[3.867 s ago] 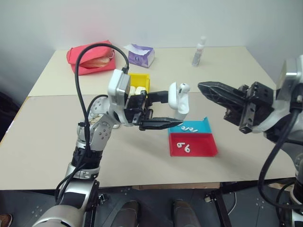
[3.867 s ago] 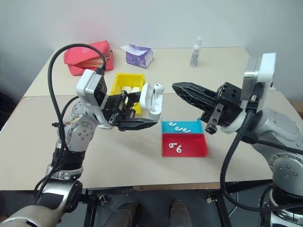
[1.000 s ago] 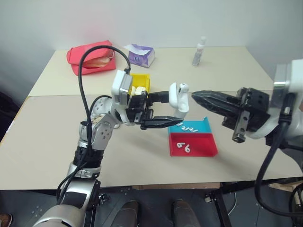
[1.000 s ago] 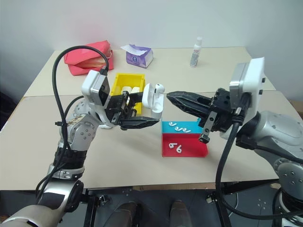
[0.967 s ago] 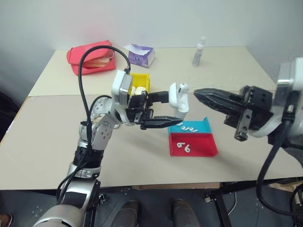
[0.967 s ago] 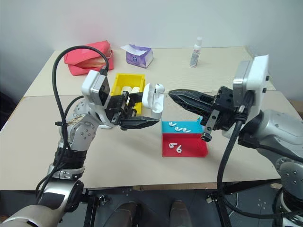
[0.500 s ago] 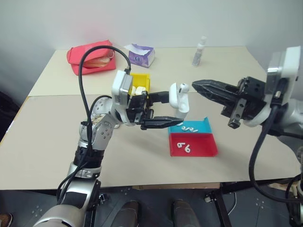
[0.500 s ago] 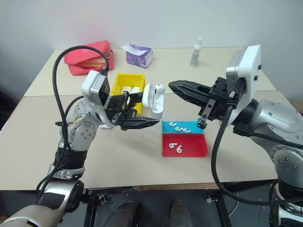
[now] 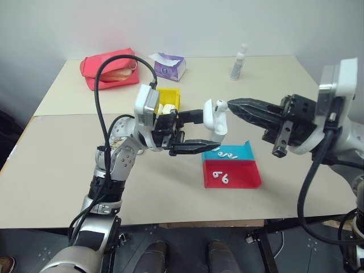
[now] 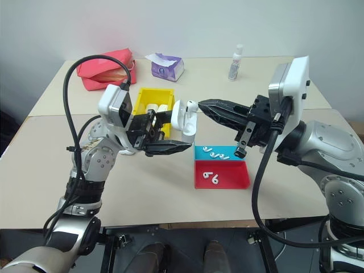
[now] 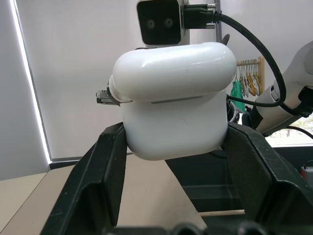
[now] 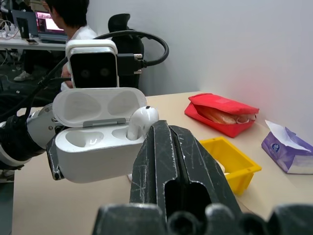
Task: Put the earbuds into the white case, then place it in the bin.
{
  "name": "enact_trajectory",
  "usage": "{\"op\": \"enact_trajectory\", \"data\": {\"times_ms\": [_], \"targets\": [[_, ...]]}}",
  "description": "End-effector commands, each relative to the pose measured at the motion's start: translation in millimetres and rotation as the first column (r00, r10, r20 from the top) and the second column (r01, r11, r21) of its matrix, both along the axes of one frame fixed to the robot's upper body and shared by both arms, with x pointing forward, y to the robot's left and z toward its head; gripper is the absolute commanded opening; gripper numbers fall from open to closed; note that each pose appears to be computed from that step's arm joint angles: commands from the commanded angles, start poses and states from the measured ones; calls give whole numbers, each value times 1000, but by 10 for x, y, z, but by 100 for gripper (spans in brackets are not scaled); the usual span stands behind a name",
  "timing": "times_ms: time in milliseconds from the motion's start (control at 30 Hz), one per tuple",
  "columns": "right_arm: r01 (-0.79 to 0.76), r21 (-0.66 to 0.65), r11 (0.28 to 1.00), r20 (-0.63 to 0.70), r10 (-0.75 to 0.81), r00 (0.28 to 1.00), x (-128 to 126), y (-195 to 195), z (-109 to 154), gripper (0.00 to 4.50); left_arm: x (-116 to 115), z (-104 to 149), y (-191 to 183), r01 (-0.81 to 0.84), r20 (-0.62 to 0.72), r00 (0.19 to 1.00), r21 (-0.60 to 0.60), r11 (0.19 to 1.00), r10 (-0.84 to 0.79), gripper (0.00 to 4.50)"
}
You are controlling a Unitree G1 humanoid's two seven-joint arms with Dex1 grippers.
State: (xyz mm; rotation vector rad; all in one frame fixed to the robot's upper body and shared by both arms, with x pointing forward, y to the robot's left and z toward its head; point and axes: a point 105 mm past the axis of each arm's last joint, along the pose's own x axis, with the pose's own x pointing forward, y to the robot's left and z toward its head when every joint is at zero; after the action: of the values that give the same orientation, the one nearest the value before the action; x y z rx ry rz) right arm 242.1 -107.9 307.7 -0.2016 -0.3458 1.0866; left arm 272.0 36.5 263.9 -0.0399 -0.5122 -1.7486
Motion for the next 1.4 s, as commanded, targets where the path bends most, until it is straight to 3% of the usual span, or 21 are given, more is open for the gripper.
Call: {"op": "enact_trajectory", "data": {"times_ms": [33,1400], "targets": [[-31,7,999,50,31,998,-88,42,88,5,-47,95,2,6,52,999,-15,1000,-6,273],[-11,-5,1000,56,12,998,-128,19,74,5,30,75,1,-10,52,999,-16,1000,10,273]]}}
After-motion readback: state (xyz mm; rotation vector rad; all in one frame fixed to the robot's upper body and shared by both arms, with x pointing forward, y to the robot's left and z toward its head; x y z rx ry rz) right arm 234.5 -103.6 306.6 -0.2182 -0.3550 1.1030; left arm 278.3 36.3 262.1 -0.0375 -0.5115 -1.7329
